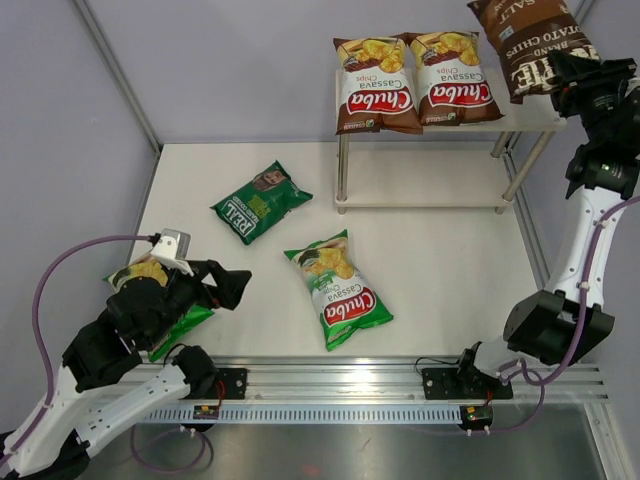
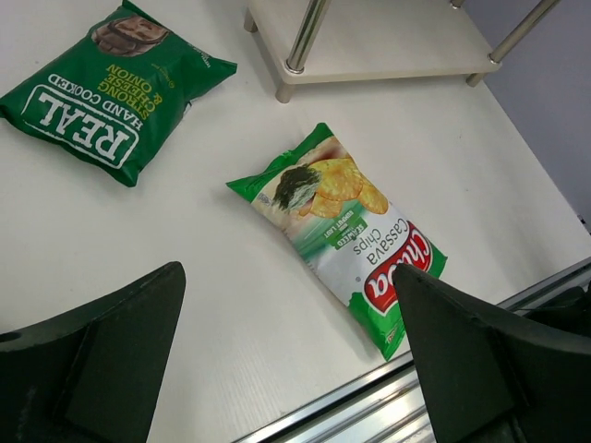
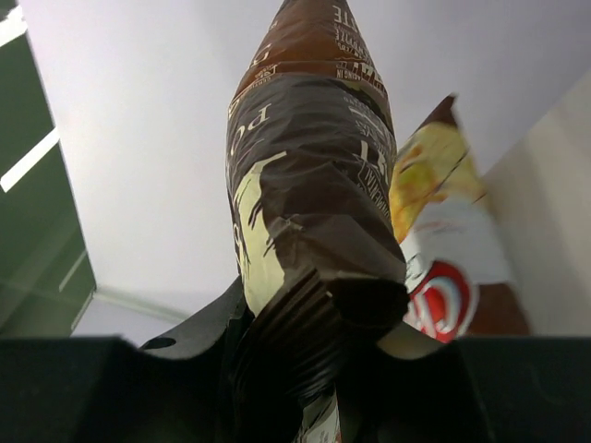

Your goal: Place and organize the chips bags onto the shelf

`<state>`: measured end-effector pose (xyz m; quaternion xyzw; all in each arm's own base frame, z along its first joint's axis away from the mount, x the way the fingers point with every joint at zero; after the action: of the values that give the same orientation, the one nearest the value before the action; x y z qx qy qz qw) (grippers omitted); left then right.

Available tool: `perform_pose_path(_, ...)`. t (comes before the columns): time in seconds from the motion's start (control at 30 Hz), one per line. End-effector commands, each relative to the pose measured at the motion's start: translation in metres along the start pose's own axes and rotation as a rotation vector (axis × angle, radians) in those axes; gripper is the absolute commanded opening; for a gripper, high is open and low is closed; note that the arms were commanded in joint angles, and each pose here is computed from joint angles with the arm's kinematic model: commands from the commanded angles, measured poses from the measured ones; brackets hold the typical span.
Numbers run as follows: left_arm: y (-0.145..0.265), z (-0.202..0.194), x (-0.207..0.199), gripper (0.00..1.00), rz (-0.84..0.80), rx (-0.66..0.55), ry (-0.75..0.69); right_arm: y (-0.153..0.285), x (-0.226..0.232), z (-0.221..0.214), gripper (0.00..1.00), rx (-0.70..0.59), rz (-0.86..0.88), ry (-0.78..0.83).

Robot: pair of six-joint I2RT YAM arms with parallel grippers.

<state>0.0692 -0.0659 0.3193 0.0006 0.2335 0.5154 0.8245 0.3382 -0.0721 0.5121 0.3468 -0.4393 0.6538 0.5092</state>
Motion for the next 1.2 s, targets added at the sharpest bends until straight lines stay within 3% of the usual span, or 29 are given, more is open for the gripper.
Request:
perform_pose_path(0.0,0.003,-0.011,0.01,0.99,-0.011,-0.015,-0.062,0.002,0.028,0.032,0.23,-0.061,0.127,0.047)
perform_pose_path(0.2,0.006,-0.019,0.013,0.99,-0.047,-0.038,-0.049,-0.017,-0.009,0.051,0.23,-0.099,0.029,0.092)
perform_pose_path(0.6,0.009,-0.022,0.012,0.99,-0.089,-0.049,-0.034,-0.028,-0.079,0.045,0.25,-0.122,-0.055,0.084)
perform_pose_path(0.83,0.011,-0.022,0.013,0.99,-0.086,-0.063,-0.025,-0.027,-0.105,0.038,0.27,-0.127,-0.082,0.055)
perform_pose_path(1.17,0.01,-0.022,0.013,0.99,-0.08,-0.058,-0.024,-0.022,-0.12,0.01,0.37,-0.119,-0.135,0.004)
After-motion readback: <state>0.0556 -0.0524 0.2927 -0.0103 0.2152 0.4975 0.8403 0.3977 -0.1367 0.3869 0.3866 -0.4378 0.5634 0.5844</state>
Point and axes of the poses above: each gripper's point midway between its finger pads, its own y axis back along the fingers, its own x axis along the line the jaws close on, z = x × y, the point moved 10 cm from there along y, back along the fingers, and after that the axes turned 3 degrees about y, right-handed, at the moved point
